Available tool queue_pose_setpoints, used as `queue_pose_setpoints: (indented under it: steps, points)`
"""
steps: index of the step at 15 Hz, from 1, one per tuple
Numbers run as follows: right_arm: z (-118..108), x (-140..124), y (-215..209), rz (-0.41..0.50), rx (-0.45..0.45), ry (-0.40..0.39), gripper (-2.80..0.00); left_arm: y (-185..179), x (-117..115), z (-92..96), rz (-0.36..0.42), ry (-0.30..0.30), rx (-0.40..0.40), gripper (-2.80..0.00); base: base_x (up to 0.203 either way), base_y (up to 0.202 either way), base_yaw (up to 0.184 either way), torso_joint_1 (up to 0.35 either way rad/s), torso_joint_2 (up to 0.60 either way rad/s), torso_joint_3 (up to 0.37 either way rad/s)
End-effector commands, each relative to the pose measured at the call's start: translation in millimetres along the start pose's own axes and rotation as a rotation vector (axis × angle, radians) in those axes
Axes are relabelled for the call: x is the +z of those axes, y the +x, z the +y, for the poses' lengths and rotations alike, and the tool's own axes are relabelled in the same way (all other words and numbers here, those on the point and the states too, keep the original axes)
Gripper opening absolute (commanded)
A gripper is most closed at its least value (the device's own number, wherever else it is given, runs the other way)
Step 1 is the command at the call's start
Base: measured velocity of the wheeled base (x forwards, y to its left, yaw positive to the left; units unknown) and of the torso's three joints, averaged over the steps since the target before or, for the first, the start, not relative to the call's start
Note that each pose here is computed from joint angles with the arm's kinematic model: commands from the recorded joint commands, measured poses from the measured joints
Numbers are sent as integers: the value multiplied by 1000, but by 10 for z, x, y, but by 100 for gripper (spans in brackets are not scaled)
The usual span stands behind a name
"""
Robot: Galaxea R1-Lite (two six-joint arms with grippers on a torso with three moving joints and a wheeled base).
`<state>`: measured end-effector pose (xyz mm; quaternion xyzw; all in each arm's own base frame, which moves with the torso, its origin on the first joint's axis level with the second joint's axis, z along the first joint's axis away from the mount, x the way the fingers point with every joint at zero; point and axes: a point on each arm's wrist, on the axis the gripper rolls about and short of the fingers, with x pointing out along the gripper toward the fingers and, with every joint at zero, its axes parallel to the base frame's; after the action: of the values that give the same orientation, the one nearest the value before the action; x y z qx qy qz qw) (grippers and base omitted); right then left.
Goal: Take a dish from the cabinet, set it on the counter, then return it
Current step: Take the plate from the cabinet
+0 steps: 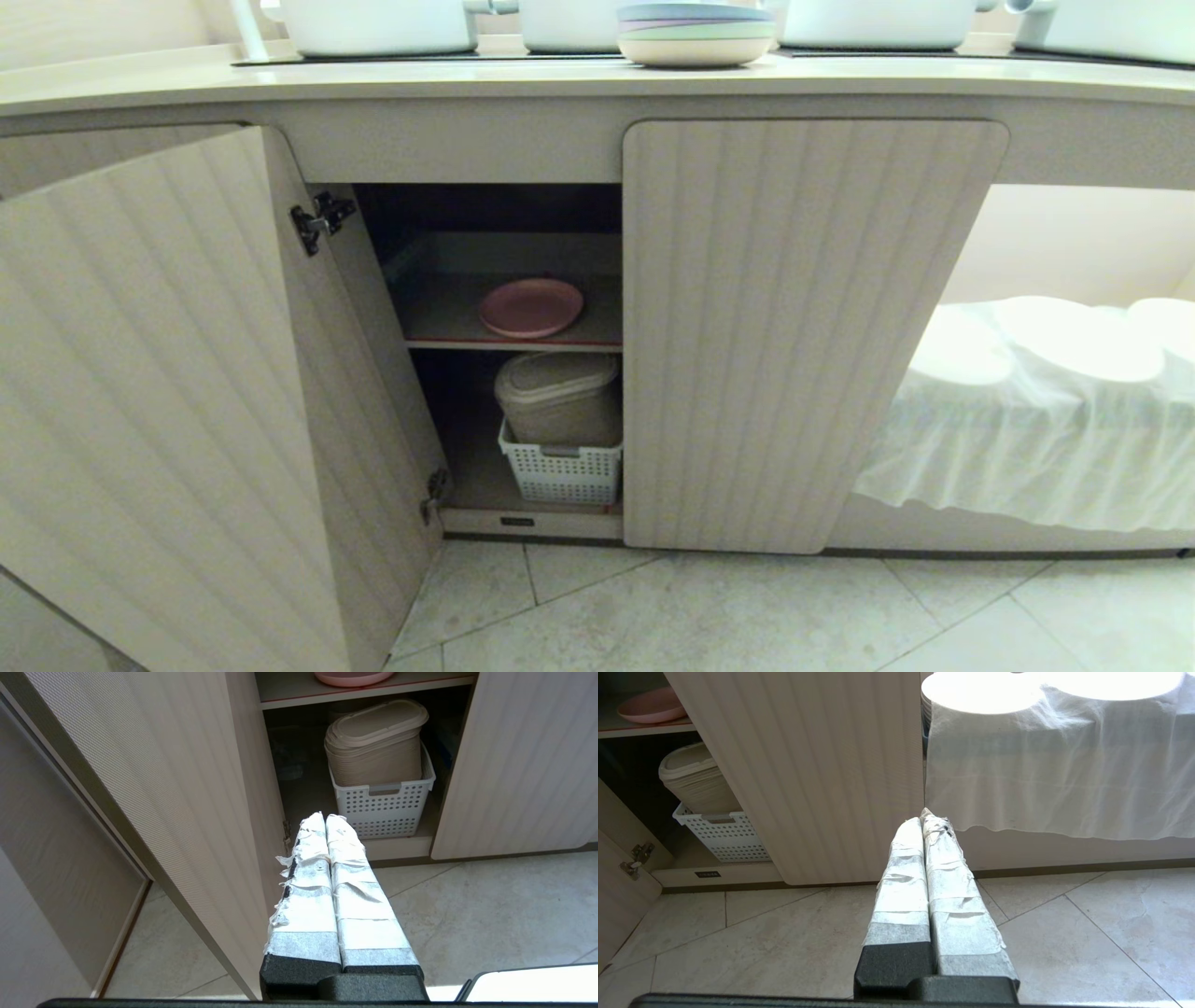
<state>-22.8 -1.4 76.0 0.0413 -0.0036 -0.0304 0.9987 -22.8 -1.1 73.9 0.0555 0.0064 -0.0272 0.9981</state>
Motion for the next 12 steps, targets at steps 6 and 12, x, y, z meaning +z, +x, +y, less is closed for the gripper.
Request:
queue_pose_setpoints:
  steps: [6, 12]
  points:
    - [0, 0, 0, 0, 0, 0, -280, 0, -1, 0, 1, 0, 0, -280, 0, 0, 0, 0, 0, 0]
    - [0, 0, 0, 0, 0, 0, -280, 0, 0, 0, 0, 11, -2, -280, 0, 0, 0, 0, 0, 0]
